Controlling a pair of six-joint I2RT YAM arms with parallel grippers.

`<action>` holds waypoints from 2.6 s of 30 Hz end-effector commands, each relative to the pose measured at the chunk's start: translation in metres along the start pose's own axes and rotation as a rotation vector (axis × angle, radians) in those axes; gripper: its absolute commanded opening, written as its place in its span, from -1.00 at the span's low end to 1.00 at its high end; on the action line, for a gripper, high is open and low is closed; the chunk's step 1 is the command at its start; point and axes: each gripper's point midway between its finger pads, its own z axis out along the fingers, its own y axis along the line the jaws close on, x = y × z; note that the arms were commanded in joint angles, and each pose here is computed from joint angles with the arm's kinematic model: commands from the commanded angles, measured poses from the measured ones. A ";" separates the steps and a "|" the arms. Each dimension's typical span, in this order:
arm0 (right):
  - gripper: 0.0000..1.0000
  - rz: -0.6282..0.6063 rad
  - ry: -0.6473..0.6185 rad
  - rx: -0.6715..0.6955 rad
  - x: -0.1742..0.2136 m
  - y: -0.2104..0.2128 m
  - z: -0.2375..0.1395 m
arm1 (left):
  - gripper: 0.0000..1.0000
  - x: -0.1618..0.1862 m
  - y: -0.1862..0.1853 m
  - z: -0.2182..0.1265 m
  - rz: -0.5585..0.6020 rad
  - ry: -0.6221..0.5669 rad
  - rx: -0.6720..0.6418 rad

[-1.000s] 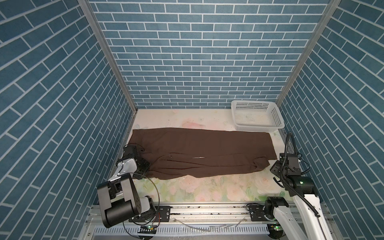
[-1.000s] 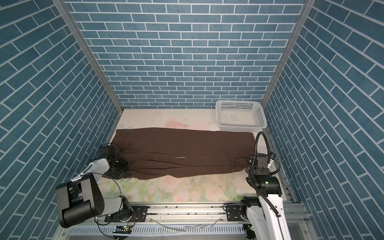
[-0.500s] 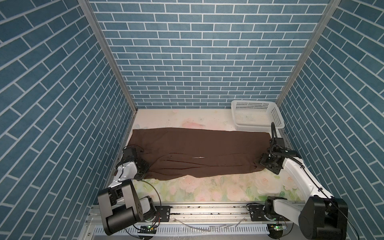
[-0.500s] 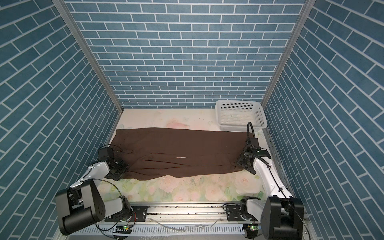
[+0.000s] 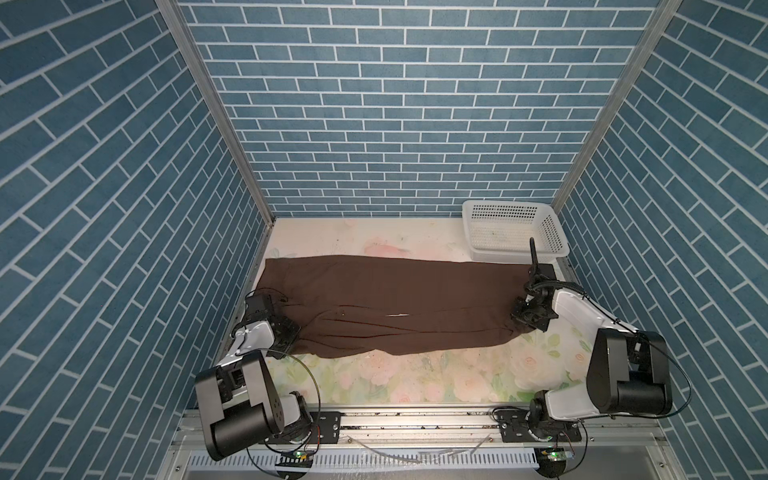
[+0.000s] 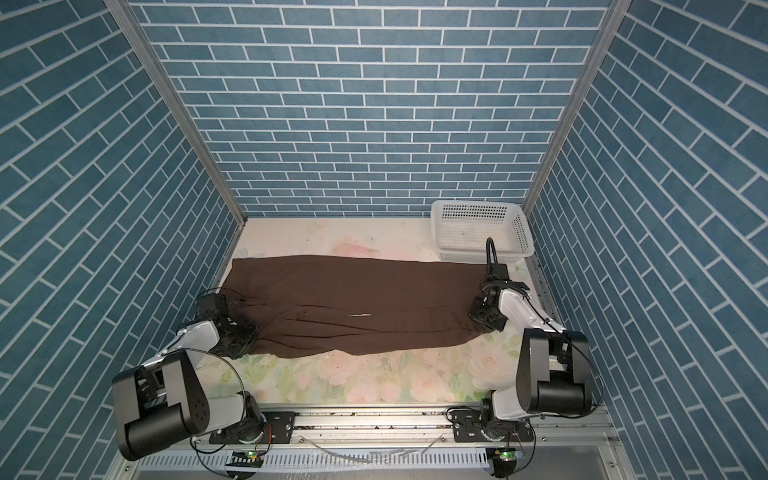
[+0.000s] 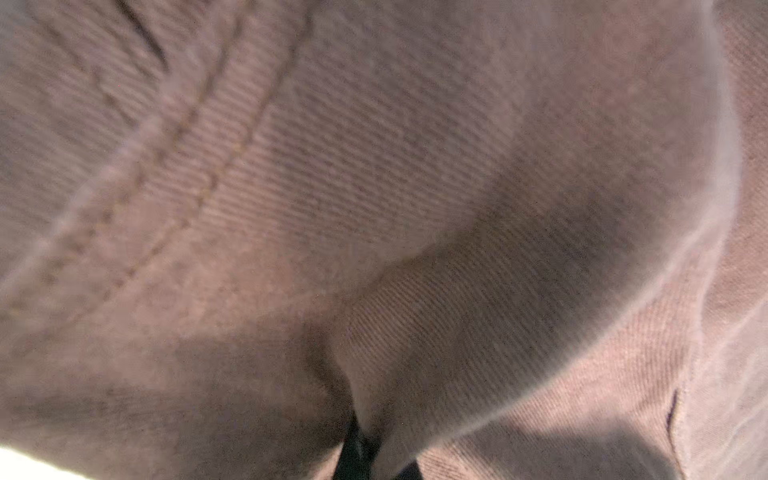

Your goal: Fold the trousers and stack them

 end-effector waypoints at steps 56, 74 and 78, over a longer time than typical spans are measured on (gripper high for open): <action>0.07 0.071 0.059 0.139 0.046 -0.044 0.011 | -0.83 0.006 0.003 0.022 -0.036 0.039 0.012; -1.00 0.374 -0.094 0.144 0.054 -0.091 -0.023 | -0.83 0.006 -0.004 0.033 -0.043 0.069 0.045; -1.00 0.516 -0.215 0.172 0.052 -0.119 -0.046 | -0.83 0.007 -0.004 0.036 -0.042 0.084 0.051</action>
